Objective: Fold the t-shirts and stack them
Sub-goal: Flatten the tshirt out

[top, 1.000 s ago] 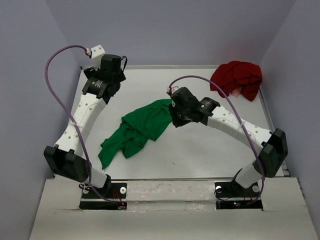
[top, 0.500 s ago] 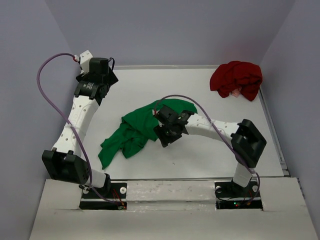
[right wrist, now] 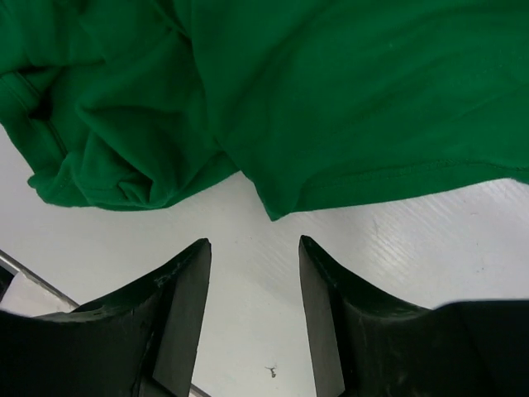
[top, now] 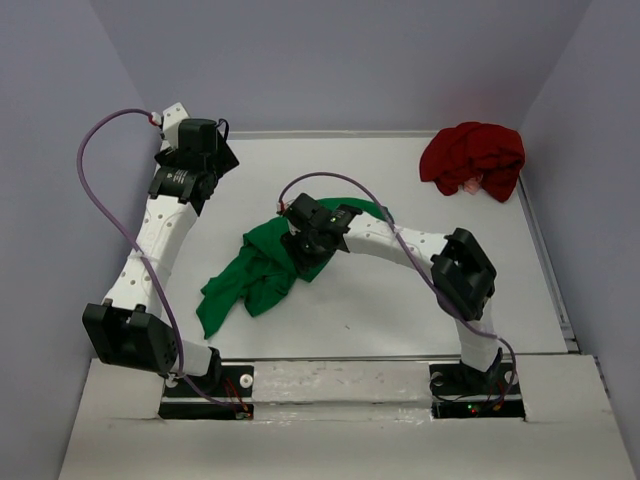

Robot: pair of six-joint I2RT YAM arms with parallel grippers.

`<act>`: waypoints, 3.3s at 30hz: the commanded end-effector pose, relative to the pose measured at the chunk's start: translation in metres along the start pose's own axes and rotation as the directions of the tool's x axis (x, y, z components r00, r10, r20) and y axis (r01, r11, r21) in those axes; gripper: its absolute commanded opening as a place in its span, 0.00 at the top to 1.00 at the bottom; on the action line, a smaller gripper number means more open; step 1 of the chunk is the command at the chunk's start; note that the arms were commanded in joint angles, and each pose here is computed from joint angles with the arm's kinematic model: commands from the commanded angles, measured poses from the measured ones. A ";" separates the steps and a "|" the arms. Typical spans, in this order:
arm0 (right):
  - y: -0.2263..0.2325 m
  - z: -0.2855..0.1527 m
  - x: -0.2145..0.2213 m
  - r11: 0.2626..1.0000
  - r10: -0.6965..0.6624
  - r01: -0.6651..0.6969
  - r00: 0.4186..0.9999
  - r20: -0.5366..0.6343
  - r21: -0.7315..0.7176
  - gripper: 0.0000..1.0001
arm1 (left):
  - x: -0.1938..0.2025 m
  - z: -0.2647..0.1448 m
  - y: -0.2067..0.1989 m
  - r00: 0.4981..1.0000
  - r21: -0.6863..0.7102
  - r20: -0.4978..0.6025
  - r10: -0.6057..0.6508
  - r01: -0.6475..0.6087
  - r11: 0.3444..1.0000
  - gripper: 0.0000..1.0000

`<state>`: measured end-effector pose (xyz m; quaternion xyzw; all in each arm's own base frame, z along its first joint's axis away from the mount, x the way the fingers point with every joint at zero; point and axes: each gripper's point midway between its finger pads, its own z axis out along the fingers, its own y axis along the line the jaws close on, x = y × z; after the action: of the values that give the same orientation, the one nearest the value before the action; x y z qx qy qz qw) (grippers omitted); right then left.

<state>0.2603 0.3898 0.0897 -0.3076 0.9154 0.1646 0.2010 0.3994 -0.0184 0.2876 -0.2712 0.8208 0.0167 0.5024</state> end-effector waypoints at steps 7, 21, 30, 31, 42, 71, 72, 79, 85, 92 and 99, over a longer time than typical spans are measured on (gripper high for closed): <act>0.008 0.016 -0.003 0.999 -0.010 0.009 1.000 -0.023 -0.032 0.52 | -0.023 -0.012 -0.004 0.997 0.045 0.071 -0.021 0.018 0.999 0.07; 0.010 0.038 -0.004 0.999 -0.017 0.015 0.999 -0.042 -0.040 0.55 | -0.034 -0.025 -0.004 0.994 0.073 0.102 -0.028 0.021 0.997 0.07; 0.013 0.045 -0.007 0.999 -0.014 0.012 0.999 -0.046 -0.051 0.58 | -0.039 -0.033 -0.003 0.993 0.083 0.116 -0.025 0.016 0.996 0.07; 0.014 0.045 -0.007 0.999 -0.014 0.012 0.999 -0.047 -0.053 0.58 | -0.041 -0.034 -0.003 0.992 0.087 0.120 -0.027 0.016 0.996 0.07; -0.002 0.039 -0.014 0.999 0.010 -0.010 1.000 -0.008 0.041 1.00 | -0.046 -0.043 -0.002 0.991 0.102 0.133 -0.022 0.009 0.995 0.07; -0.339 -0.164 -0.081 0.580 0.173 -0.382 0.921 0.350 0.719 1.00 | 0.028 0.000 -0.007 0.990 0.139 -0.040 0.135 -0.128 0.982 0.16; -0.344 -0.167 -0.081 0.574 0.173 -0.383 0.921 0.350 0.724 1.00 | 0.031 0.002 -0.008 0.989 0.143 -0.047 0.141 -0.133 0.981 0.18; -0.368 -0.173 -0.082 0.553 0.198 -0.405 0.913 0.358 0.728 1.00 | 0.083 -0.001 -0.043 0.937 0.243 -0.136 0.321 -0.283 0.928 0.19; -0.381 -0.180 -0.082 0.548 0.212 -0.423 0.905 0.370 0.722 1.00 | 0.133 -0.006 -0.062 0.891 0.298 -0.201 0.407 -0.341 0.892 0.18; -0.401 -0.189 -0.068 0.525 0.255 -0.461 0.887 0.385 0.715 1.00 | 0.165 -0.015 -0.081 0.857 0.386 -0.228 0.463 -0.357 0.851 0.20; -0.414 -0.198 -0.061 0.511 0.275 -0.487 0.873 0.402 0.709 1.00 | 0.185 -0.031 -0.091 0.847 0.426 -0.252 0.469 -0.338 0.839 0.23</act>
<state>0.5088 0.0315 0.1896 0.0321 0.9149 -0.1905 0.3545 0.3608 -0.1695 0.1710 0.0014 0.9239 -0.0549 0.3787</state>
